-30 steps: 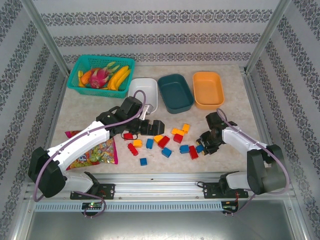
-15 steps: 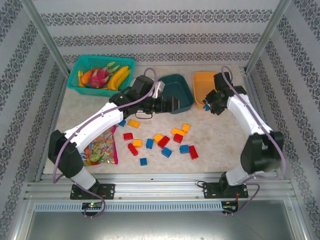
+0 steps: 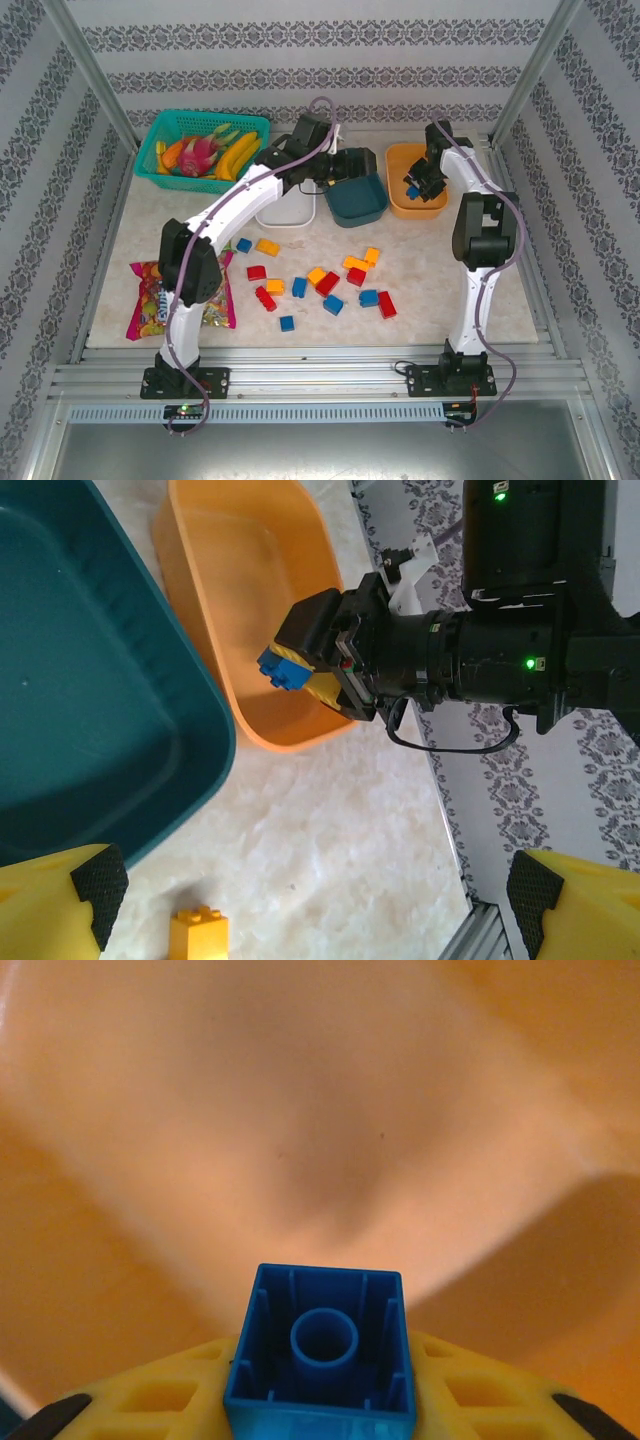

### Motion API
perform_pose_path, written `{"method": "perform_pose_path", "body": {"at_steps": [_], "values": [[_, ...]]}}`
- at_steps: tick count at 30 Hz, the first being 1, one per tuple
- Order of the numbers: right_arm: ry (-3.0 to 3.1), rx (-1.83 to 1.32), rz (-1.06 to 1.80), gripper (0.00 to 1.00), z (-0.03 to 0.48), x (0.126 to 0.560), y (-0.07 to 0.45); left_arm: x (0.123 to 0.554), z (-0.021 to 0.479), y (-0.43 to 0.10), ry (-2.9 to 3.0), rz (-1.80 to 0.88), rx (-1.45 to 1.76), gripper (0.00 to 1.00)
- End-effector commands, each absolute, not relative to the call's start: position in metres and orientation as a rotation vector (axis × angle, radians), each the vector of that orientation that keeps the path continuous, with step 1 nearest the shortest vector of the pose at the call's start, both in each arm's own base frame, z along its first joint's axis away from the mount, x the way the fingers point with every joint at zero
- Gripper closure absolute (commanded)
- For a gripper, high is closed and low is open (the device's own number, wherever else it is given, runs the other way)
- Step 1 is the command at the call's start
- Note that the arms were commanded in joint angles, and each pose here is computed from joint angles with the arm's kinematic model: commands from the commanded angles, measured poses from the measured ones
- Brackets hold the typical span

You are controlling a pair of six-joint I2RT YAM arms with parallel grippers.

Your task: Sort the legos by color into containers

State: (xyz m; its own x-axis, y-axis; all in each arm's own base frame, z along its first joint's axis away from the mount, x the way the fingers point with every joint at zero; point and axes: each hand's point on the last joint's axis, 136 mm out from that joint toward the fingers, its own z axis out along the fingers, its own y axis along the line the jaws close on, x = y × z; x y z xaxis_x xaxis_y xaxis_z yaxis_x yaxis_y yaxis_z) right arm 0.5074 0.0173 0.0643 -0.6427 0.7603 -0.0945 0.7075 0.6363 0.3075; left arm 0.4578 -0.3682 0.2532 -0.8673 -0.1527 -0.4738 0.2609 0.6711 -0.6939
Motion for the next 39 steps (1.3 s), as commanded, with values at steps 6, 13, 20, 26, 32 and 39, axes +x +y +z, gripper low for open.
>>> {"method": "perform_pose_path", "body": {"at_steps": [6,13,20,26,32,39], "values": [[2.687,1.179,0.402,0.44,0.074,0.518,0.020,0.467,0.253,-0.354,2.421,-1.041,0.040,0.00],[2.528,1.027,0.454,0.37,0.164,0.519,0.026,0.442,0.251,-0.320,2.481,-0.893,-0.013,0.00],[2.389,0.647,0.508,0.36,0.255,0.477,0.080,0.391,0.221,-0.253,2.584,-0.672,-0.247,0.01],[2.322,0.256,0.683,0.31,0.270,0.403,0.158,0.345,0.176,-0.185,2.644,-0.498,-0.565,0.03],[2.297,-0.162,0.827,0.28,0.228,0.309,0.226,0.323,0.128,-0.147,2.691,-0.426,-0.848,0.11],[2.287,-0.278,0.808,0.25,0.176,0.255,0.242,0.332,0.085,-0.146,2.676,-0.406,-1.090,0.22]]}}
